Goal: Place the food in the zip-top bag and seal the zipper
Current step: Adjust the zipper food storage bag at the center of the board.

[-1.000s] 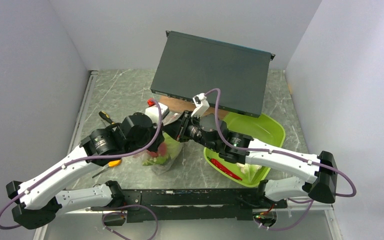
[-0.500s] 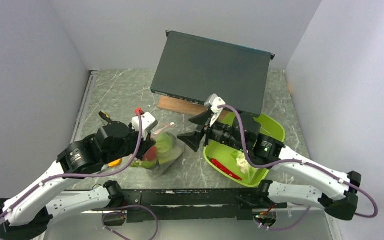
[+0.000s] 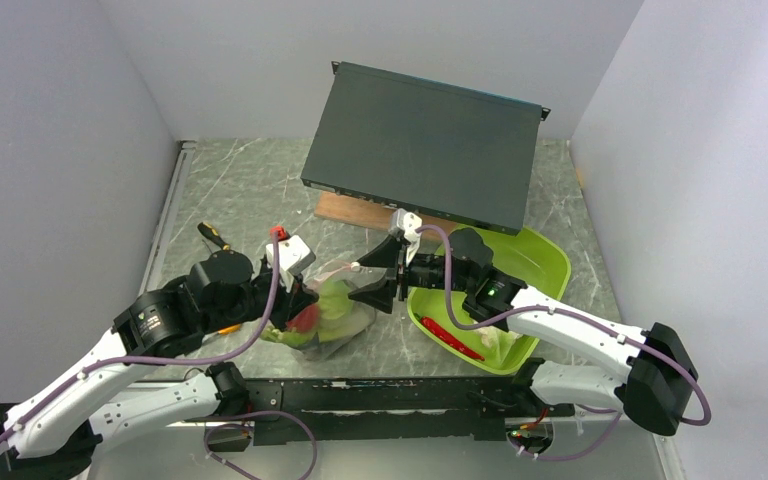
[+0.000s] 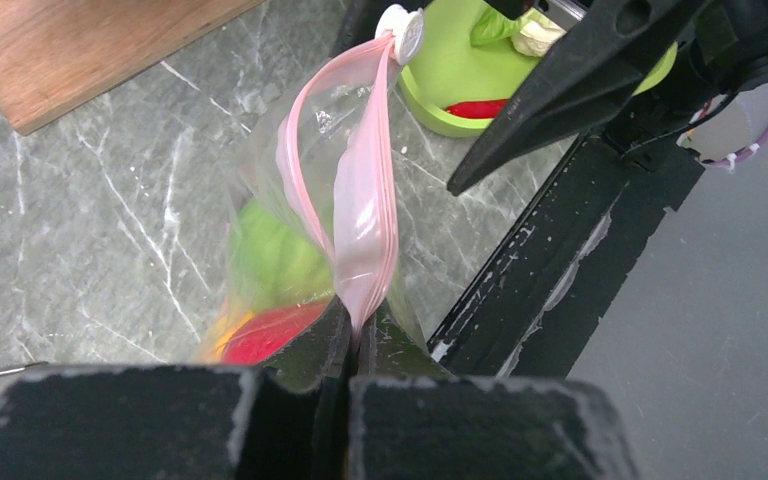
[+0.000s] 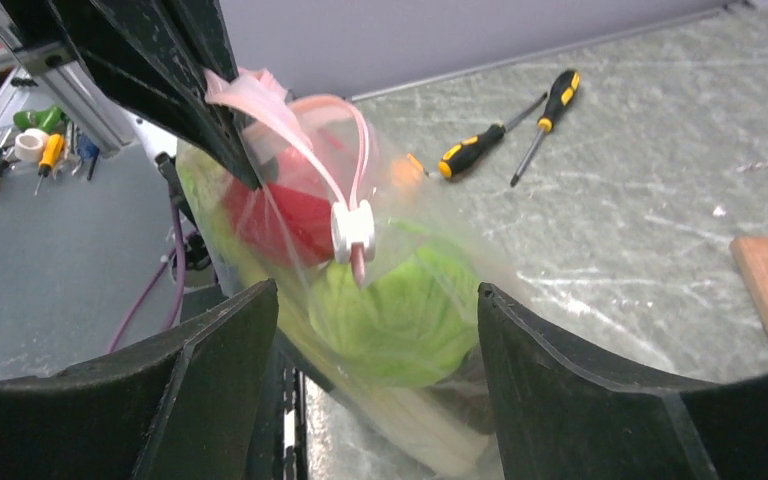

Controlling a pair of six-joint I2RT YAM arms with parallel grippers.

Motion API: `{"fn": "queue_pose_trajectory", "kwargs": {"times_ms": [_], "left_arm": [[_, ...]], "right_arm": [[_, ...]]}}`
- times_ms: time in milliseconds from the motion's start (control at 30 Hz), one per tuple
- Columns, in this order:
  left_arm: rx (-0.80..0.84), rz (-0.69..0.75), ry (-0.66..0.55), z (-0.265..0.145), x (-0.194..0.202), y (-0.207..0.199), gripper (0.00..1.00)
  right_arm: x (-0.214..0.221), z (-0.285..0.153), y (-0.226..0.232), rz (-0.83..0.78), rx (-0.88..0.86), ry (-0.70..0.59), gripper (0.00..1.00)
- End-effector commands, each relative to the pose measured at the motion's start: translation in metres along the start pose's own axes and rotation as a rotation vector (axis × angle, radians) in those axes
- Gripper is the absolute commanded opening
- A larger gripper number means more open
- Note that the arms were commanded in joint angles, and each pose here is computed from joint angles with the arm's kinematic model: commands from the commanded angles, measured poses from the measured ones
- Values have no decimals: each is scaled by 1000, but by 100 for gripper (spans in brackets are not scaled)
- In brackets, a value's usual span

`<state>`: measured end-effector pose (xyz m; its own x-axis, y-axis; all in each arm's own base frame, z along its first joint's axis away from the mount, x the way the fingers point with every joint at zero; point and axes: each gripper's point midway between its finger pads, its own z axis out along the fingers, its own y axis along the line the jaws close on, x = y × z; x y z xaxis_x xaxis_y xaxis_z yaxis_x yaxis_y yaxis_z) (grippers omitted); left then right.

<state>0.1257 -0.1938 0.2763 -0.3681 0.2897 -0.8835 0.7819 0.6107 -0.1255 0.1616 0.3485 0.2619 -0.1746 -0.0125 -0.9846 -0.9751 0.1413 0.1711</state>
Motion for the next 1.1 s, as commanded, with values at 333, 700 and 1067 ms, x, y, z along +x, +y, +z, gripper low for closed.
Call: {"fn": "queue_pose_trajectory", "kwargs": {"times_ms": [333,700,1067], "left_arm": [[49,-16,-57,-3,-17,-10,0],[-14,-7,78,-10,-15,-2,32],[-130,154,134,-4,-56,20,84]], "right_arm": [[-53,9,11,-103,-70,-140,54],[-64,1,23,-135,-107,-84,0],[-76,-7,41,-133,-179,-28,0]]}}
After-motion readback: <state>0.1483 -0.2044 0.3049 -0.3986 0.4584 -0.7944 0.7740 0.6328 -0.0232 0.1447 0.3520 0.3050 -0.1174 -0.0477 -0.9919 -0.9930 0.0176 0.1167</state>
